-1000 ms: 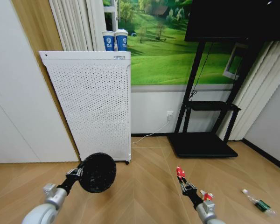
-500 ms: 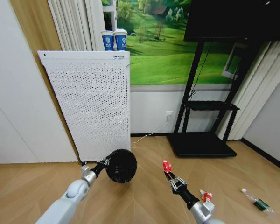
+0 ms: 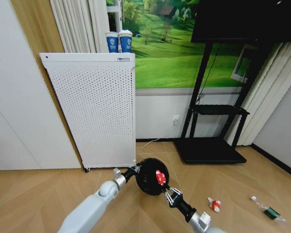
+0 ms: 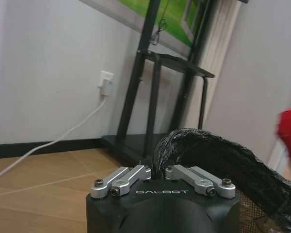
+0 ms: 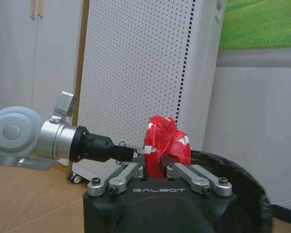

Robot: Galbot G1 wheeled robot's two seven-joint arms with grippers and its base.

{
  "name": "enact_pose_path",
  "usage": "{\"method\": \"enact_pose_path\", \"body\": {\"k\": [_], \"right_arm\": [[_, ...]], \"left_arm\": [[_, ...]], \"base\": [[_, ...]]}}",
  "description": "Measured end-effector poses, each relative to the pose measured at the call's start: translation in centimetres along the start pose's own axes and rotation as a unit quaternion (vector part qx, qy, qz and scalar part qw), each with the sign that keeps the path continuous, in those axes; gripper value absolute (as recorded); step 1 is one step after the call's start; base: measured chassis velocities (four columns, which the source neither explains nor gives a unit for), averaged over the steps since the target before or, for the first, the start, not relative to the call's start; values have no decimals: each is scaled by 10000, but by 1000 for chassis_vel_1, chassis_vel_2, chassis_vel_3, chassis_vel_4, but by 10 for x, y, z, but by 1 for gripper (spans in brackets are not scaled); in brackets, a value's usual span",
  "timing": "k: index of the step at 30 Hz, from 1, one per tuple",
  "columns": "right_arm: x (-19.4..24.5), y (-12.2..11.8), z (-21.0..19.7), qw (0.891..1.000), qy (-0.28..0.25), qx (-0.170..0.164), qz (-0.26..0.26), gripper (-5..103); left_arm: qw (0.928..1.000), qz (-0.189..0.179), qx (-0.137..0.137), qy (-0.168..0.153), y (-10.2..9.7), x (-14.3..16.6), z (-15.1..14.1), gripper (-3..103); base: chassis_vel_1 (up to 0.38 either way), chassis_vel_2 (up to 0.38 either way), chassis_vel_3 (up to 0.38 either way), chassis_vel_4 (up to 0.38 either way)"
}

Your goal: Pick up the trash bin and place the garbage on the floor into it.

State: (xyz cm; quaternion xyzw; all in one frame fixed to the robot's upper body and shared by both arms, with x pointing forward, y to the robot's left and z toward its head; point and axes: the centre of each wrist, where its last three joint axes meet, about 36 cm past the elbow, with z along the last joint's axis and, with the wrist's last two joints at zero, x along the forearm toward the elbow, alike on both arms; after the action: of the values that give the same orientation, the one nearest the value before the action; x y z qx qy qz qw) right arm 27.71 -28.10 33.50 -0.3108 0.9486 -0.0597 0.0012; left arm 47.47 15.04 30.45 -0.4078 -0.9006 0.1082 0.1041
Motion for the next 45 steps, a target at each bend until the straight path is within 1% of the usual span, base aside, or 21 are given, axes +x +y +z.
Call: {"method": "enact_pose_path", "body": {"k": [3, 9, 12, 13, 14, 16, 18, 19, 22, 23, 26, 27, 29, 31, 35, 37, 38, 39, 40, 42, 45], "right_arm": [[0, 3, 8, 9999, 60, -65, 133, 14], [3, 2, 13, 9994, 159, -93, 303, 28], [0, 4, 14, 9991, 167, -127, 381, 45], [0, 4, 14, 9991, 167, -127, 381, 45], [-1, 5, 15, 9989, 160, -150, 403, 51], [-1, 6, 15, 9989, 155, -159, 409, 51], [-1, 11, 17, 9982, -19, -288, 526, 66], [-1, 11, 17, 9982, -19, -288, 526, 66], [0, 17, 15, 9911, -320, -411, 1224, 83], [0, 17, 15, 9911, -320, -411, 1224, 83], [12, 9, 16, 9865, -264, -418, 1559, 97], [12, 9, 16, 9865, -264, -418, 1559, 97], [19, 4, 16, 9851, -240, -413, 1650, 99], [19, 4, 16, 9850, -238, -417, 1659, 99], [26, 2, 18, 9832, -219, -457, 1751, 100], [27, 2, 19, 9830, -208, -462, 1764, 100], [28, 3, 21, 9828, -222, -459, 1773, 100], [28, 3, 21, 9828, -222, -459, 1773, 100], [27, 4, 22, 9825, -251, -503, 1775, 100], [23, 4, 21, 9824, -310, -540, 1763, 100], [21, 4, 22, 9825, -317, -546, 1750, 100]], "left_arm": [[9999, 109, 65, -31, -14, 1, 0, 7], [9999, 85, 115, -92, -19, 13, -3, 7], [9998, -13, 179, -124, -19, 21, 0, 7], [9998, -13, 179, -124, -19, 21, 0, 7], [9997, -51, 171, -142, -18, 23, 1, 7], [9997, -64, 170, -151, -18, 24, 1, 7], [9993, -223, 171, -241, -12, 27, -1, 7], [9993, -223, 171, -241, -12, 27, -1, 7], [9930, -980, 198, -627, 5, 46, -18, 7], [9930, -980, 198, -627, 5, 46, -18, 7], [9854, -1429, 196, -907, 15, 91, -36, 7], [9854, -1429, 196, -907, 15, 91, -36, 7], [9806, -1640, 160, -1062, 17, 121, -48, 7], [9801, -1657, 165, -1082, 17, 123, -49, 7], [9707, -1959, 308, -1361, 3, 171, -64, 7], [9687, -2032, 324, -1387, 0, 182, -64, 7], [9640, -2231, 332, -1406, -5, 209, -59, 7], [9640, -2231, 332, -1406, -5, 209, -59, 7], [9571, -2452, 350, -1507, -9, 230, -57, 7], [9479, -2692, 397, -1655, -12, 249, -57, 7], [9449, -2776, 394, -1688, -12, 255, -57, 7]], "base": [[0, 0, 0, 0], [0, 0, 0, 0], [0, 0, 0, 0], [0, 0, 0, 0], [0, 0, 0, 0], [0, 0, 0, 0], [0, 0, 0, 0], [0, 0, 0, 0], [0, 0, 0, 0], [0, 0, 0, 0], [0, 0, 0, 0], [0, 0, 0, 0], [-16, -33, 21, 12], [-32, -66, 58, 59], [-127, -96, 104, 113], [-178, -147, 134, 167], [-195, -179, 202, 212], [-195, -179, 202, 212], [-241, -183, 202, 226], [-239, -227, 231, 234], [-252, -235, 243, 251]]}}
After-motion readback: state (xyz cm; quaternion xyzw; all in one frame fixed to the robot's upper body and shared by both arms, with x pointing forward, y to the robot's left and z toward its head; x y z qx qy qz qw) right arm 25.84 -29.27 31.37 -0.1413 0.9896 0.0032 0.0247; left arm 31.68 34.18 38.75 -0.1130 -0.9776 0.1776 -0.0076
